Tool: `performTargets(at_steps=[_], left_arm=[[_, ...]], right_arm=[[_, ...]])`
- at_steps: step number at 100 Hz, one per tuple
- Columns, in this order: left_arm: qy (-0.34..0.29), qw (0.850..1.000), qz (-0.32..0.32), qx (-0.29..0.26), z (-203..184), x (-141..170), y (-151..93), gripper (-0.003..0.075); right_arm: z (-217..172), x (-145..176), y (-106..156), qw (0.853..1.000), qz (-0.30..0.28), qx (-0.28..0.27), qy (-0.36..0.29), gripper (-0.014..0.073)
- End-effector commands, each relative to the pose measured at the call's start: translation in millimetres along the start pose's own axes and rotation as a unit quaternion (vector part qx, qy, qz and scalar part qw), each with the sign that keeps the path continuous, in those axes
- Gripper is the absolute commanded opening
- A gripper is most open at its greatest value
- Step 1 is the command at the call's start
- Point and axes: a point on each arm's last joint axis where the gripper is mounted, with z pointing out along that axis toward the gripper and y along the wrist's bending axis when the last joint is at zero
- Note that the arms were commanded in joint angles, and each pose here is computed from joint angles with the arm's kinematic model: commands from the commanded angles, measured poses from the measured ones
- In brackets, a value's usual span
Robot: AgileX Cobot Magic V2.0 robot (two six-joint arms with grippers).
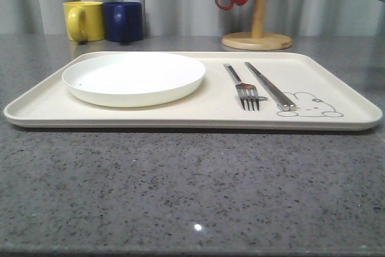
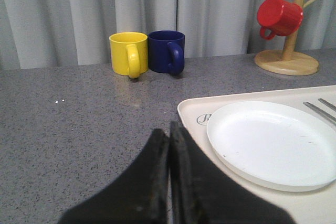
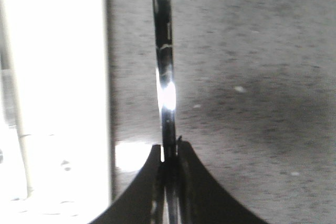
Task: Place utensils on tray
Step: 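Move the right gripper to the silver spoon and grasp it, then lower the spoon onto the tray beside the chopsticks and release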
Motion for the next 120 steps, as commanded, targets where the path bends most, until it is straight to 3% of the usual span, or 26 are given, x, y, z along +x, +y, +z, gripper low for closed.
performTargets(at_steps=[1, 19, 47, 82, 98, 120], left_arm=[[-0.047, 0.999, -0.003, -0.011, -1, -16, 2, -0.0018], [-0.047, 0.999, -0.003, -0.011, -1, -16, 2, -0.0018], [-0.047, 0.999, -0.003, -0.011, -1, -16, 2, -0.0018], [-0.047, 0.999, -0.003, -0.011, -1, -16, 2, -0.0018], [-0.047, 0.999, -0.003, -0.011, -1, -16, 2, -0.0018], [-0.047, 0.999, -0.003, -0.011, -1, -16, 2, -0.0018]], right_arm=[[-22, -4, 19, 0.998, -0.001, -0.026, -0.057, -0.0068], [-3, 2, 52, 0.998, -0.013, -0.041, -0.053, -0.0068], [32, 1, 81, 0.998, -0.022, -0.04, -0.041, -0.0068], [73, 1, 86, 1.0, -0.013, -0.027, 0.0, -0.0051], [76, 2, 86, 1.0, -0.013, -0.025, 0.005, 0.0038], [72, 1, 87, 1.0, -0.013, -0.028, -0.001, 0.0285]])
